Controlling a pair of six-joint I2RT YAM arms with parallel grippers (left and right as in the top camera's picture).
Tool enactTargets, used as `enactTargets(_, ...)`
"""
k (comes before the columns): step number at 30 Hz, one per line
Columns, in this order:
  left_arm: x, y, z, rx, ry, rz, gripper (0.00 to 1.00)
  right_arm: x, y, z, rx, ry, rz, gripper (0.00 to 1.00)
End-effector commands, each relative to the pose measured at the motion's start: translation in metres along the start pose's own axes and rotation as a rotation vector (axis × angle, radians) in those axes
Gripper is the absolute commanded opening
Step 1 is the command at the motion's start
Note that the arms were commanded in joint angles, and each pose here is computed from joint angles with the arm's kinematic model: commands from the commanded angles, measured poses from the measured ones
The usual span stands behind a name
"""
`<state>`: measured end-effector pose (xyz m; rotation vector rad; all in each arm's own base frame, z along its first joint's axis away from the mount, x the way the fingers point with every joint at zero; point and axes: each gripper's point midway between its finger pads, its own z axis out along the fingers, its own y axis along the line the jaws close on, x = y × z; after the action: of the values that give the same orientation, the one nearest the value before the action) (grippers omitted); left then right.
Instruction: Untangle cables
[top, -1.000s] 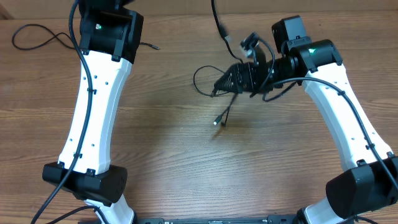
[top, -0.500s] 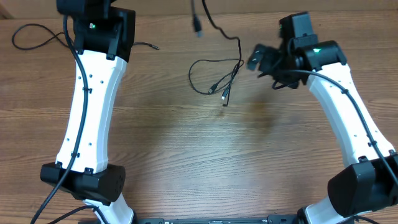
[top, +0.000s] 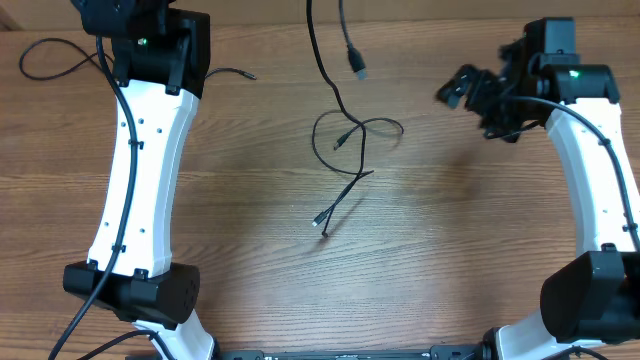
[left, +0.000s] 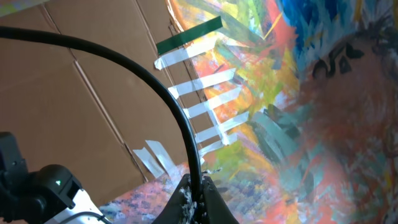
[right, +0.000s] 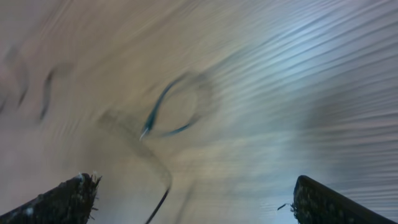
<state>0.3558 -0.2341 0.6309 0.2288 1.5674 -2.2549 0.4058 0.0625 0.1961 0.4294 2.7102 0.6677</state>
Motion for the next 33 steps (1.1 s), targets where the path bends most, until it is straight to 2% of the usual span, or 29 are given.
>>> enactTargets(1, 0.005, -0.01, -0.001, 0.003, 0.015, 0.04, 0.04, 0.039, 0.038, 0.017, -0.156, 0.159, -0.149, 1.0)
enactTargets(8, 0.005, -0.01, -0.001, 0.003, 0.012, 0.038, 0.04, 0.112, 0.058, 0.062, -0.161, 0.361, -0.223, 1.0)
enactTargets(11, 0.005, -0.01, -0.001, 0.004, 0.011, 0.038, 0.04, 0.13, 0.054, 0.077, -0.089, 0.383, -0.203, 0.89)
enactTargets(14, 0.0, -0.013, -0.001, 0.019, -0.015, 0.003, 0.04, 0.134, 0.034, 0.09, 0.046, 0.355, -0.114, 0.87)
enactTargets(16, -0.004, -0.015, -0.002, 0.03, -0.037, -0.007, 0.04, 0.137, 0.03, 0.102, 0.051, 0.34, -0.096, 0.81)
enactTargets(24, -0.024, -0.019, -0.02, 0.028, -0.112, 0.015, 0.04, 0.151, 0.007, 0.127, 0.053, 0.333, -0.088, 0.42)
enactTargets(26, -0.033, -0.02, -0.029, 0.022, -0.144, 0.026, 0.04, 0.15, -0.001, 0.127, 0.095, 0.325, -0.044, 0.16)
enactTargets(27, -0.038, -0.021, -0.036, 0.016, -0.163, 0.033, 0.04, 0.149, -0.005, 0.127, 0.118, 0.319, -0.02, 0.08)
enactTargets(28, -0.047, -0.022, -0.048, 0.002, -0.194, 0.042, 0.04, 0.147, -0.013, 0.126, 0.165, 0.304, 0.023, 0.04)
enactTargets(33, -0.071, -0.027, -0.089, -0.044, -0.284, 0.088, 0.04, 0.134, -0.04, 0.122, 0.309, 0.224, 0.08, 0.04)
